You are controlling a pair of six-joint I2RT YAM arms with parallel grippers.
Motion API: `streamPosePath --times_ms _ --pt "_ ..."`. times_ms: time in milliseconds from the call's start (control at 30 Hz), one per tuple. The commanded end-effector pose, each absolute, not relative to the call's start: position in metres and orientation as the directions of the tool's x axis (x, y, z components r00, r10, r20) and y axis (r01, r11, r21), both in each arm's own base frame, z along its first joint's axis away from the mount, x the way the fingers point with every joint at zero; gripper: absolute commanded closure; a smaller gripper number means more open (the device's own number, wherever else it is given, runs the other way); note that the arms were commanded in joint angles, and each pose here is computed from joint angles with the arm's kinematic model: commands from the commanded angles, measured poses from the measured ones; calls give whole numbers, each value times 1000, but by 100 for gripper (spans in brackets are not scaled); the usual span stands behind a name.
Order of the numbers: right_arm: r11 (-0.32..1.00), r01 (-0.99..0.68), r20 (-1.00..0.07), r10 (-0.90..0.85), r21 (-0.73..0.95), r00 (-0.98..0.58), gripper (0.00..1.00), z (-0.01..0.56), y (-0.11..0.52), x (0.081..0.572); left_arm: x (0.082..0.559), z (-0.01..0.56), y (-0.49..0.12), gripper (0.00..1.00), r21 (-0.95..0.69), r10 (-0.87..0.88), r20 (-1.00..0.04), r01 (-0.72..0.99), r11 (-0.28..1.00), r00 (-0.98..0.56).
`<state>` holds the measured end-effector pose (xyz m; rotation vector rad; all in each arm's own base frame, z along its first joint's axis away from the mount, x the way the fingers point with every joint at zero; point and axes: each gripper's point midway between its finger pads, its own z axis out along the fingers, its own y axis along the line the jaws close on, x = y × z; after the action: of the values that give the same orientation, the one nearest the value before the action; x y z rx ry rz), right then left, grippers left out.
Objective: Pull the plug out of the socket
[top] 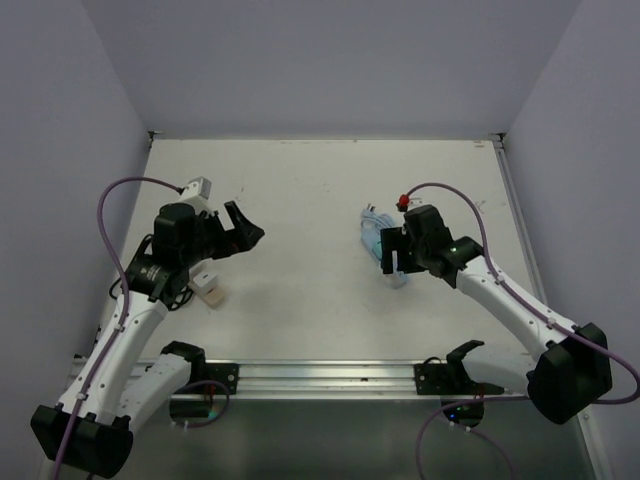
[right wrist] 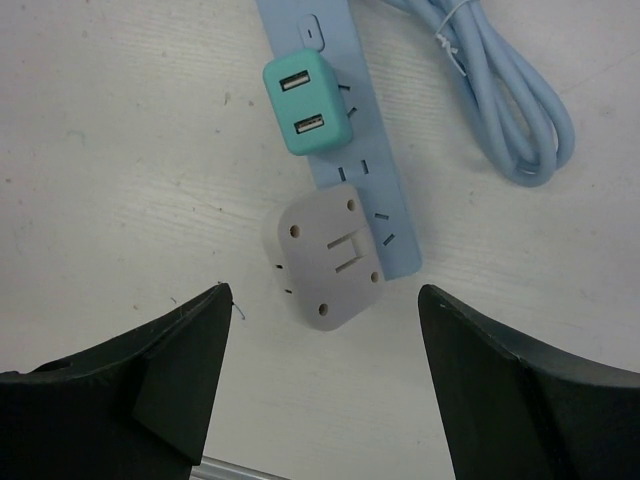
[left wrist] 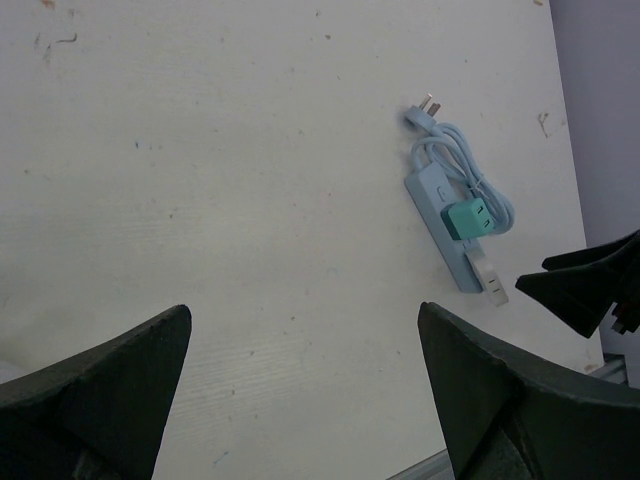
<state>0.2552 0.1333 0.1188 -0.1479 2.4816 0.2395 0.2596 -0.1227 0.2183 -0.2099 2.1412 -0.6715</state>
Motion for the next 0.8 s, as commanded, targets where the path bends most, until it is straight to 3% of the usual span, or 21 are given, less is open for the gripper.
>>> streamPosePath --times_ms 0,333,767 --pt "961 -226 -597 -88 161 -797 21 118 144 247 265 231 -136 1 -584 -399 -691 142 799 -603" --pt "965 -258 -585 -179 52 -791 22 96 152 252 263 224 -137 1 -594 -405 -677 130 794 -615" --pt "966 -232 -536 -258 -116 -804 40 71 143 261 261 221 -136 1 -596 -407 -670 123 793 -620"
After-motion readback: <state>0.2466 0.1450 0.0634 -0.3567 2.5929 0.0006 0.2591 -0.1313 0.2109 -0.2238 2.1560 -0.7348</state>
